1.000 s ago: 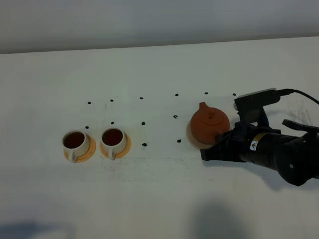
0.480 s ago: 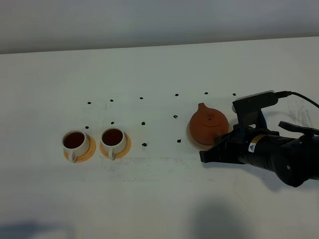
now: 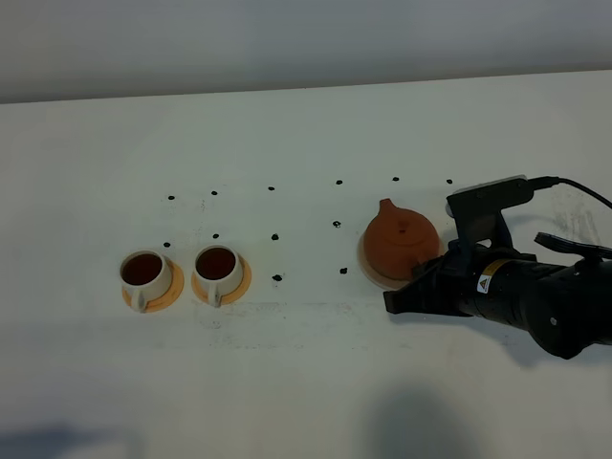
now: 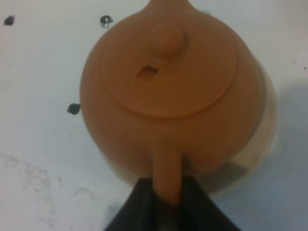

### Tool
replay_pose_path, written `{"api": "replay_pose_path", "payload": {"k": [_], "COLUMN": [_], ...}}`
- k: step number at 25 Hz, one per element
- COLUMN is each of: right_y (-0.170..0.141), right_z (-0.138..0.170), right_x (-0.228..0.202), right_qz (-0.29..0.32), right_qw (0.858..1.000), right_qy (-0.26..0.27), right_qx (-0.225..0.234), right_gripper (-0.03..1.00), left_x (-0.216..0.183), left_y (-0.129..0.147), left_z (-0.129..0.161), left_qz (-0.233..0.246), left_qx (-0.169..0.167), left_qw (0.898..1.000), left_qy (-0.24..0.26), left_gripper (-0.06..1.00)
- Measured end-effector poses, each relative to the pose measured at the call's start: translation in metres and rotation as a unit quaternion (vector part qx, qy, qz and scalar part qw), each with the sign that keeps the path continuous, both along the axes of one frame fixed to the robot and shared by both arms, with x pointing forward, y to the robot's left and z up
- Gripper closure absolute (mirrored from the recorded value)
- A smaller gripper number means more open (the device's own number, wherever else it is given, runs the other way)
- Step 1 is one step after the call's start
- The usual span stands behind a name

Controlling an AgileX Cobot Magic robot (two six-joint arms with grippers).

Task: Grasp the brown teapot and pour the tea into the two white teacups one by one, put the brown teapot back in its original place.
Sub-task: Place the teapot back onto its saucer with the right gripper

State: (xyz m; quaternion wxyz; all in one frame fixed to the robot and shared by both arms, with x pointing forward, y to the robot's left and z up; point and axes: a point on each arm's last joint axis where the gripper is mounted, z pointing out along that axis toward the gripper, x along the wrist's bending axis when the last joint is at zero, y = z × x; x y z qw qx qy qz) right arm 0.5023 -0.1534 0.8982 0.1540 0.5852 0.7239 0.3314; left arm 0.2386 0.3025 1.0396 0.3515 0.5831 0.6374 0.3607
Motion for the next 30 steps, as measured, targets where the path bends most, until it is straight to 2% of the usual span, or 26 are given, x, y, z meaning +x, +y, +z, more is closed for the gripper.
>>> {"api": "replay_pose_path", "payload": {"k": [6,10,21,30], "right_y": [0.000,0.000,-0.002,-0.021], "right_z": [0.000,0.000,0.014,0.037], "right_x": [0.000,0.000,-0.003,-0.003], "right_qz": [-0.002,-0.003,0.000,-0.020], "right_qw": [1.000,1.000,1.000,1.000], "right_qy": [0.001,0.001,-0.003,-0.002], "right_qx": [0.001,0.001,0.006,0.009], "right_gripper": [0.60,0.53,0.51,0.51], "left_x": [0.000,0.000,0.000,0.000], "left_y": [0.000,0.000,0.000,0.000], "left_z": [0.000,0.000,0.000,0.000], "left_qz": [0.000,0.000,0.000,0.000], "left_qx": [0.000,0.000,0.000,0.000], "left_qw": [1.000,1.000,1.000,1.000], "left_qy": [0.000,0.000,0.000,0.000], "left_gripper": [0.62,0.62,0.62,0.62]}}
